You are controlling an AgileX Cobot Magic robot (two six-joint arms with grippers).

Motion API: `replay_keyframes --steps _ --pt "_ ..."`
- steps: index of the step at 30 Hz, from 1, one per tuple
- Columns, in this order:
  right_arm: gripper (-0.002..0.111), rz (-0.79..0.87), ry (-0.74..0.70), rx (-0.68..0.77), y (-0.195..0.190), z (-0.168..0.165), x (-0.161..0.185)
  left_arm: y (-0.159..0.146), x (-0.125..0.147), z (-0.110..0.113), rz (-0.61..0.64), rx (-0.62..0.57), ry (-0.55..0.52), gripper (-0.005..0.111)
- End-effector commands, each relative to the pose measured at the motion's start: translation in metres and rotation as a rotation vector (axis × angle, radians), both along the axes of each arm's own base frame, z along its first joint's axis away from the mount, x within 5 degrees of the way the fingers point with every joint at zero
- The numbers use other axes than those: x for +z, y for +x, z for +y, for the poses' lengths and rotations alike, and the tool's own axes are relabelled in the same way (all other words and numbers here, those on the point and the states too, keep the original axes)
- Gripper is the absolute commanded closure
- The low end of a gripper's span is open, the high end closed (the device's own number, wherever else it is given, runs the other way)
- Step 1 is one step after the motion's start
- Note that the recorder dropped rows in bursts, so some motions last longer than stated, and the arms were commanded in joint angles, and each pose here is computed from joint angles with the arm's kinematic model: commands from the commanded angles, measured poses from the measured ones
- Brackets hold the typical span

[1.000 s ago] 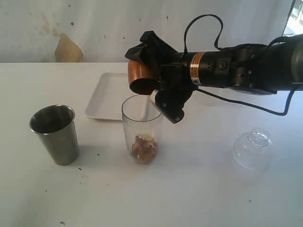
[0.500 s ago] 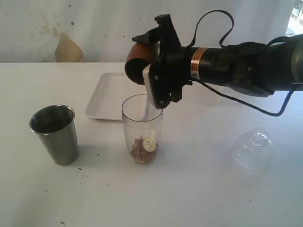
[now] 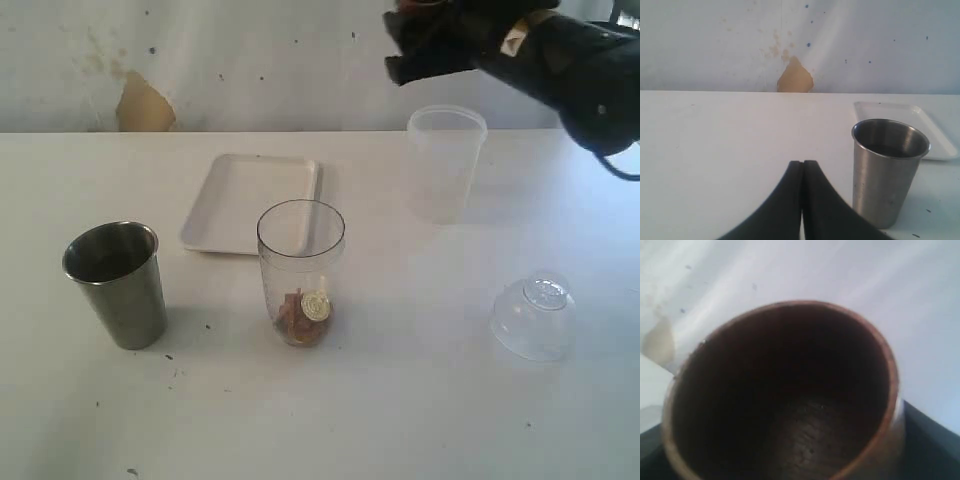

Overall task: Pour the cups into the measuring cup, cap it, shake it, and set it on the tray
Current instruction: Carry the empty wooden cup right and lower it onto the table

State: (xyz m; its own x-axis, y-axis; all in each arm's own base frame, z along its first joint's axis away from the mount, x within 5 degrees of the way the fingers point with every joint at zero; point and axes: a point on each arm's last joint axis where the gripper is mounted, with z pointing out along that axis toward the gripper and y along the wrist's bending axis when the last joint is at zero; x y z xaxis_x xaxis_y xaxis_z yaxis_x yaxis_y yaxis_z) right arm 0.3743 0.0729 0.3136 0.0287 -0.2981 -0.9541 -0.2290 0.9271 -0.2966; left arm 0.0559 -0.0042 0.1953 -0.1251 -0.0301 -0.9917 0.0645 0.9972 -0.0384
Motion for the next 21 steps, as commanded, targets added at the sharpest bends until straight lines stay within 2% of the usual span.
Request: replay_keyframes --steps 1,6,8,9,16,18,21 --pt "0.108 0.093 0.138 -0.215 0.003 -0.061 -0.002 0.0 0.0 0.0 -0.014 -0.001 0.002 0.107" --pt "0.108 0.193 0.23 -0.39 0.008 -0.12 -0.025 0.0 0.0 0.0 -0.014 -0.001 0.002 0.107" --pt "0.108 0.235 0.249 -0.441 0.009 -0.137 -0.042 0.0 0.0 0.0 -0.014 -0.001 0.002 0.107" --pt "0.108 0.282 0.251 -0.479 0.012 -0.151 -0.062 0.0 0.0 0.0 -0.014 -0.001 0.002 0.107" --pt "0.108 0.434 0.19 -0.492 0.026 -0.164 -0.135 0.0 0.0 0.0 -0.014 -0.001 0.002 0.107" --pt "0.108 0.442 0.161 -0.465 0.031 -0.162 -0.152 0.0 0.0 0.0 -0.014 -0.001 0.002 0.107" --pt "0.108 0.416 0.191 -0.42 0.037 -0.159 -0.169 0.0 0.0 0.0 -0.014 -0.001 0.002 0.107"
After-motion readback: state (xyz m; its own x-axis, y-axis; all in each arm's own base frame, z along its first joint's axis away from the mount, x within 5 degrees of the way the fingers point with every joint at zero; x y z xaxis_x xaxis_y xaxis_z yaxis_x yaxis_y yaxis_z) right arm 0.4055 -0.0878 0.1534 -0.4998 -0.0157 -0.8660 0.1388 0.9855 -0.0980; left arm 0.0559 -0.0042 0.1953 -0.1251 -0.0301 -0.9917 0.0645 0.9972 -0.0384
